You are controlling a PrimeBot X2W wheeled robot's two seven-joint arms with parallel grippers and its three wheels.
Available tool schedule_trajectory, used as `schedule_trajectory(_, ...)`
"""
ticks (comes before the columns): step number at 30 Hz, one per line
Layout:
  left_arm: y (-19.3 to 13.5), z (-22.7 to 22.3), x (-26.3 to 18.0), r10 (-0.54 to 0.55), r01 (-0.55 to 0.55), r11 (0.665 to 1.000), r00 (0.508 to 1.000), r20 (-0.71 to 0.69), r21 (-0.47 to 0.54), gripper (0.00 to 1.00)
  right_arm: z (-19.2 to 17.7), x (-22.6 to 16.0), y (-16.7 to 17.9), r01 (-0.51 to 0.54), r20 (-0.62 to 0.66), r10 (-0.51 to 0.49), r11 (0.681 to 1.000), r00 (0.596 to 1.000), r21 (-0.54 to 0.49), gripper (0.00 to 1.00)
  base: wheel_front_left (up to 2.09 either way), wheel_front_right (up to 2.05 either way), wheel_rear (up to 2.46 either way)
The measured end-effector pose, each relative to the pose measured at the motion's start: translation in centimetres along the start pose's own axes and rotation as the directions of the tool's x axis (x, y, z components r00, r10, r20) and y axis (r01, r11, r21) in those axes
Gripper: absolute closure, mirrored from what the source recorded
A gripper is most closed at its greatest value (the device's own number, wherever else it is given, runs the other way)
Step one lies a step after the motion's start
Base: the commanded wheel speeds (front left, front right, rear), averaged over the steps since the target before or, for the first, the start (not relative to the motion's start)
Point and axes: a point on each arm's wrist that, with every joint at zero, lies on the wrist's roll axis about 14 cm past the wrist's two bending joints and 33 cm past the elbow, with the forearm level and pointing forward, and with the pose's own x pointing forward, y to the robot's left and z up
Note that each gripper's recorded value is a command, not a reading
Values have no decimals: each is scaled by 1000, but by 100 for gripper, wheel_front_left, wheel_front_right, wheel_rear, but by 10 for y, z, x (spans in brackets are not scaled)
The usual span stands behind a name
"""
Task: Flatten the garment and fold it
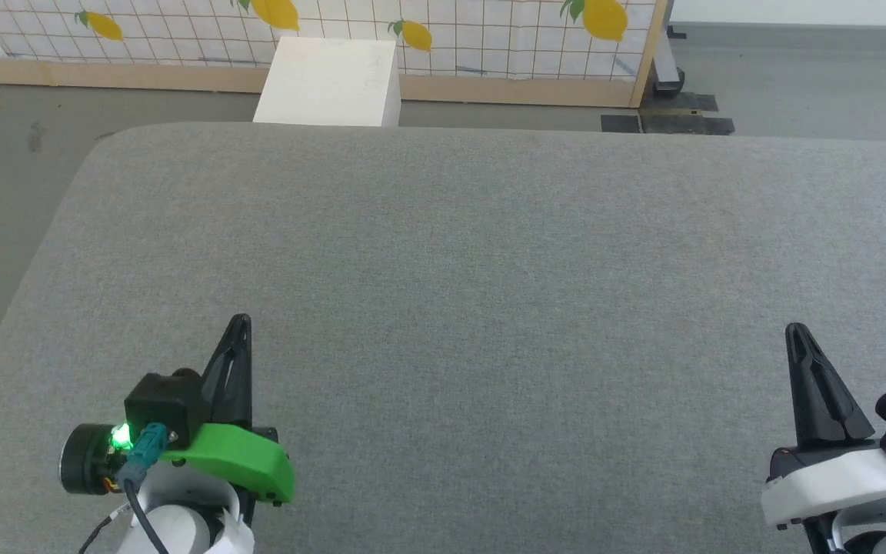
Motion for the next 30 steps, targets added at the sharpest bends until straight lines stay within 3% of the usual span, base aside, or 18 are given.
schedule_trajectory(30, 1, 4, 0, 22, -23, 1000, 1000, 13, 19, 100, -5, 0, 11, -21, -31, 21, 1000, 999, -12, 100, 0, 0, 0)
